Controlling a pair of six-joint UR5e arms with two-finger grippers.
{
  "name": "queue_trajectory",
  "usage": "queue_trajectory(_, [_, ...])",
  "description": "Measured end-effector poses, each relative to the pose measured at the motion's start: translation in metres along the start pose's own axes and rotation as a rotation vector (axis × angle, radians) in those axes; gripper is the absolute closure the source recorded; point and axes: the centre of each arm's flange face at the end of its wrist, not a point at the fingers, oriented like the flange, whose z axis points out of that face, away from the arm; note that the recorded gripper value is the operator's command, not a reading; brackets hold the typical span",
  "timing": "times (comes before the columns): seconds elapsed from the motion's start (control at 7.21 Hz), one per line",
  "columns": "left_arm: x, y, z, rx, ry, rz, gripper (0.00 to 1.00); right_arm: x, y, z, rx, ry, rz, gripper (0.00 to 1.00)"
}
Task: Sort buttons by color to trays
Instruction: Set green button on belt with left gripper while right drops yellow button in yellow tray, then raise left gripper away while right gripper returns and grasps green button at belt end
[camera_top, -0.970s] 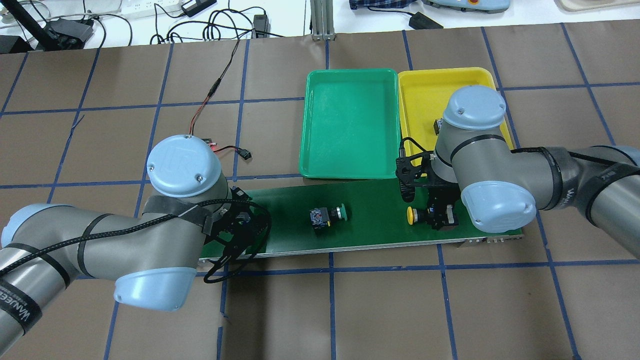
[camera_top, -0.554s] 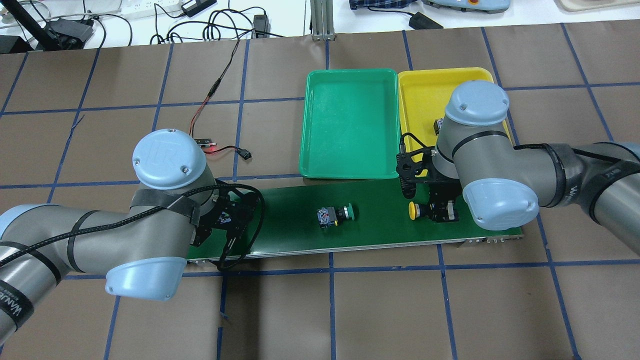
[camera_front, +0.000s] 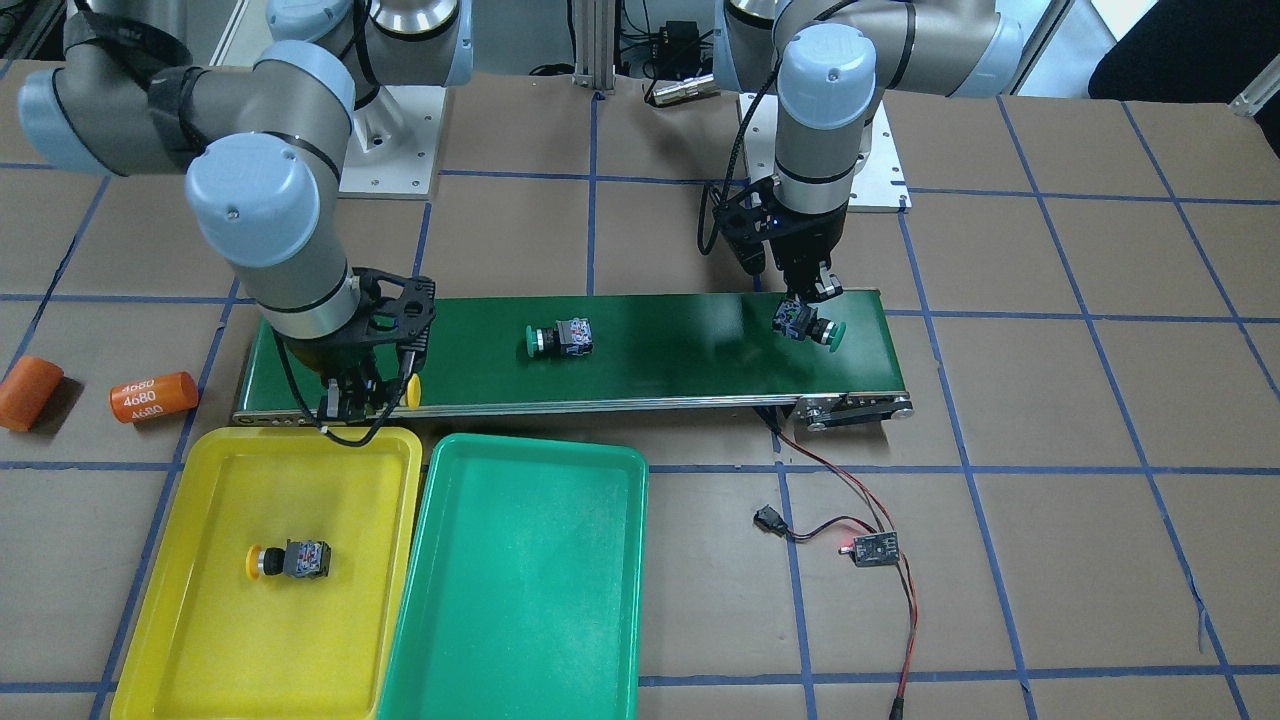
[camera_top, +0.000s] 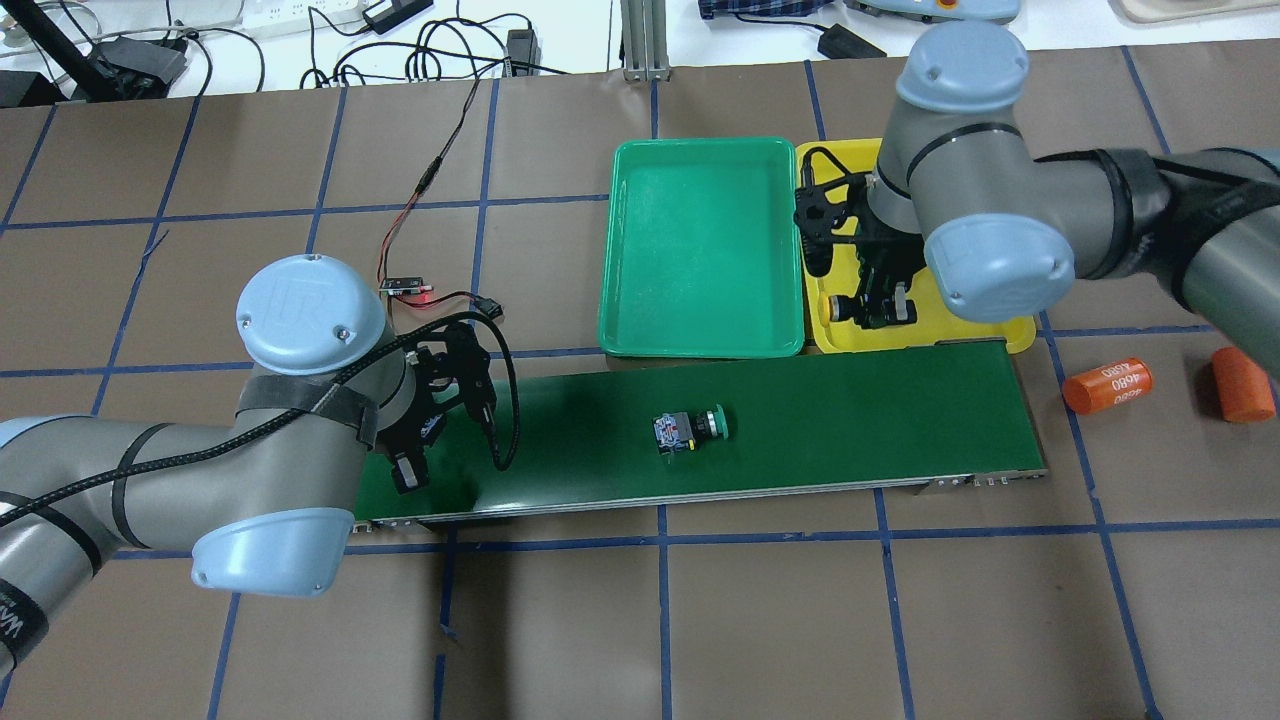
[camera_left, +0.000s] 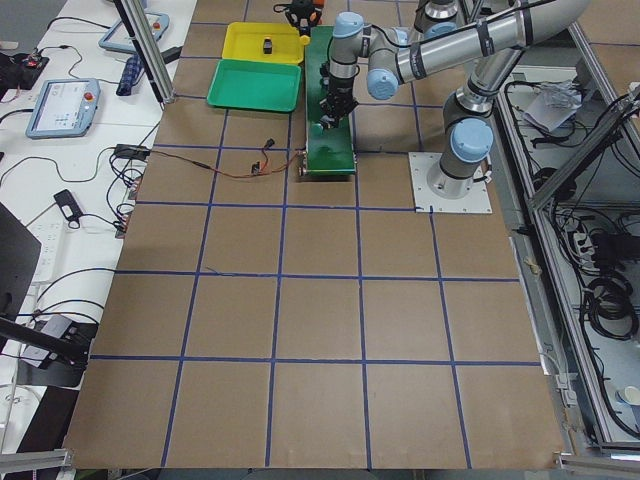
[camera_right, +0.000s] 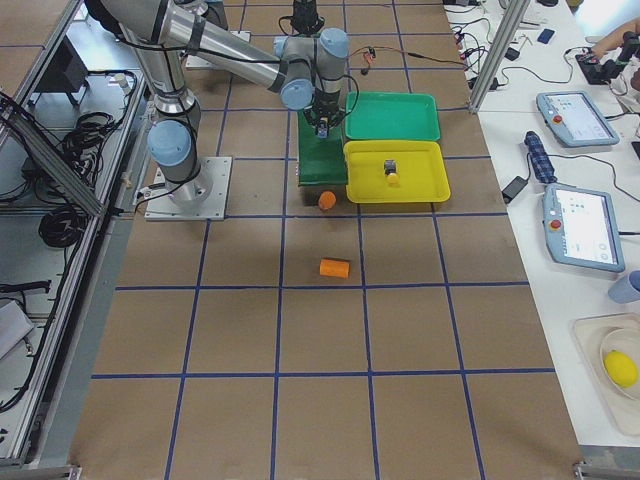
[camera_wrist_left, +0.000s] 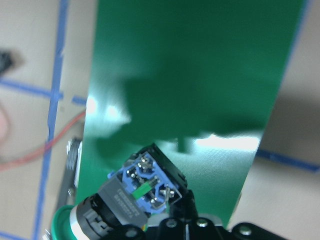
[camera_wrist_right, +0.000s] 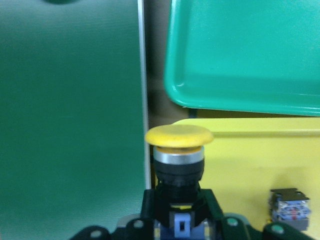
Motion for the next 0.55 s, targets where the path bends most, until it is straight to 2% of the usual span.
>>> queue_trajectory(0.14, [0.001, 0.001, 0.004, -0.006, 0.011, -0.147, 1.00, 0.029, 0.014, 0.011, 0.000, -0.007, 0.025, 0.78])
queue_trajectory(0.28, [0.006, 0.004, 0.011, -0.008, 0.030, -0.265, 1.00, 0.049, 0.039, 0.025, 0.005, -0.024, 0.065, 0.69])
queue_trajectory(0.42, [0.015, 0.006, 0.021, 0.000, 0.064, -0.366, 1.00, 0.059, 0.063, 0.036, 0.012, -0.040, 0.105, 0.56])
queue_trajectory(0.55, [0.021, 0.007, 0.027, 0.007, 0.090, -0.423, 1.00, 0.064, 0.076, 0.042, 0.017, -0.047, 0.126, 0.24])
